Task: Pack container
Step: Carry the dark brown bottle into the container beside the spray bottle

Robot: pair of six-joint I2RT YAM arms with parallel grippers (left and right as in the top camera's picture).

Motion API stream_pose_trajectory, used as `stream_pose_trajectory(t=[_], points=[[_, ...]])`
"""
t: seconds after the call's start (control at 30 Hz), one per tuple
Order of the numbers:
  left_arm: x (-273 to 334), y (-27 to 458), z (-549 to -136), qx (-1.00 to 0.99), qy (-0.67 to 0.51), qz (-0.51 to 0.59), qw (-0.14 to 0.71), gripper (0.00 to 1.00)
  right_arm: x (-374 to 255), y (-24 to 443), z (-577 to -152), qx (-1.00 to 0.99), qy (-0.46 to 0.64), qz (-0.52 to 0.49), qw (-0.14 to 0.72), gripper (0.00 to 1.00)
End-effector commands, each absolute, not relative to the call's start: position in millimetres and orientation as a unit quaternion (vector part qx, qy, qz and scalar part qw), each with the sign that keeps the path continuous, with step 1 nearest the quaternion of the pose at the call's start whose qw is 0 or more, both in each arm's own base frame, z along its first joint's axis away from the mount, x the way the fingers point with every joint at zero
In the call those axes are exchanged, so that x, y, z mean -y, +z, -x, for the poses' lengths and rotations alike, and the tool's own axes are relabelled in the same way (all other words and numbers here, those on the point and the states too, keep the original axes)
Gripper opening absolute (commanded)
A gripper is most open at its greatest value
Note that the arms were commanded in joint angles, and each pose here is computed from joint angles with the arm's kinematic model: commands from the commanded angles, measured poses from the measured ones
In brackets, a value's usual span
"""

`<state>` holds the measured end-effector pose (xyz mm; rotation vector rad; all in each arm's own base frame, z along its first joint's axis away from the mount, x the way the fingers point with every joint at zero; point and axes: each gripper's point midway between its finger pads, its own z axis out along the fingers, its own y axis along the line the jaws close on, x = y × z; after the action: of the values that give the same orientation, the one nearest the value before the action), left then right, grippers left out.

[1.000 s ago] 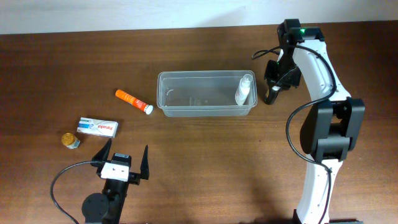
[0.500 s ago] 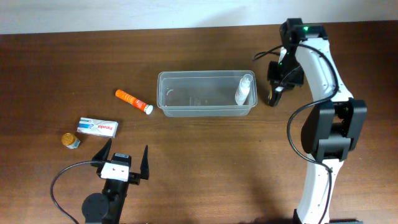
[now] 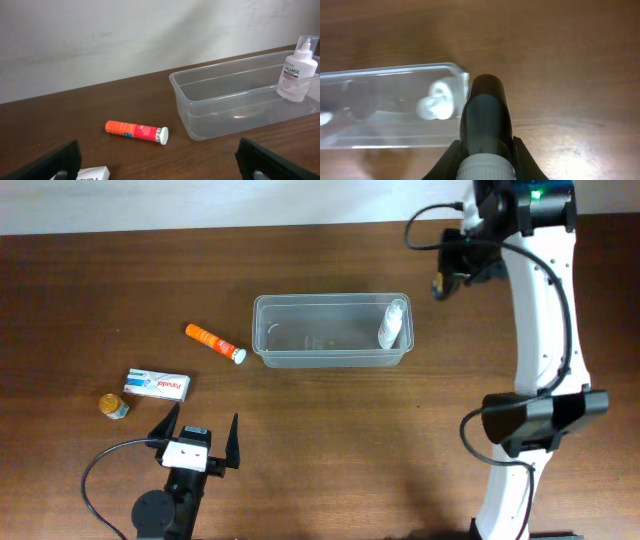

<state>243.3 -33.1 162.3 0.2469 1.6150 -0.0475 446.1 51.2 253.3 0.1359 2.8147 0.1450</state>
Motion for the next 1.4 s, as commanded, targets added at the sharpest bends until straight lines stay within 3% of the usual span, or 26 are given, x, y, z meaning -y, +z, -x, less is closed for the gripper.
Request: stream_pose_trajectory(t=[0.0, 0.33, 0.83, 1.37], points=[[31, 160, -244, -0.721, -0.019, -0.107, 0.684, 0.99, -85, 284, -439, -0.978, 0.07, -0.003, 0.199, 0.2], [31, 160, -244, -0.721, -0.019, -0.106, 0.684, 0.99, -150, 277, -429, -0.975, 0.055, 0.08, 0.201, 0.21], [31, 160, -244, -0.722, -0.019, -0.106, 0.684, 0.99, -160, 184, -432, -0.991, 0.032, 0.077, 0.106, 0.21], [31, 160, -244, -0.722, -0.019, -0.107, 0.684, 0.99, -165, 110, -453, -0.992, 0.028, 0.053, 0.11, 0.21]])
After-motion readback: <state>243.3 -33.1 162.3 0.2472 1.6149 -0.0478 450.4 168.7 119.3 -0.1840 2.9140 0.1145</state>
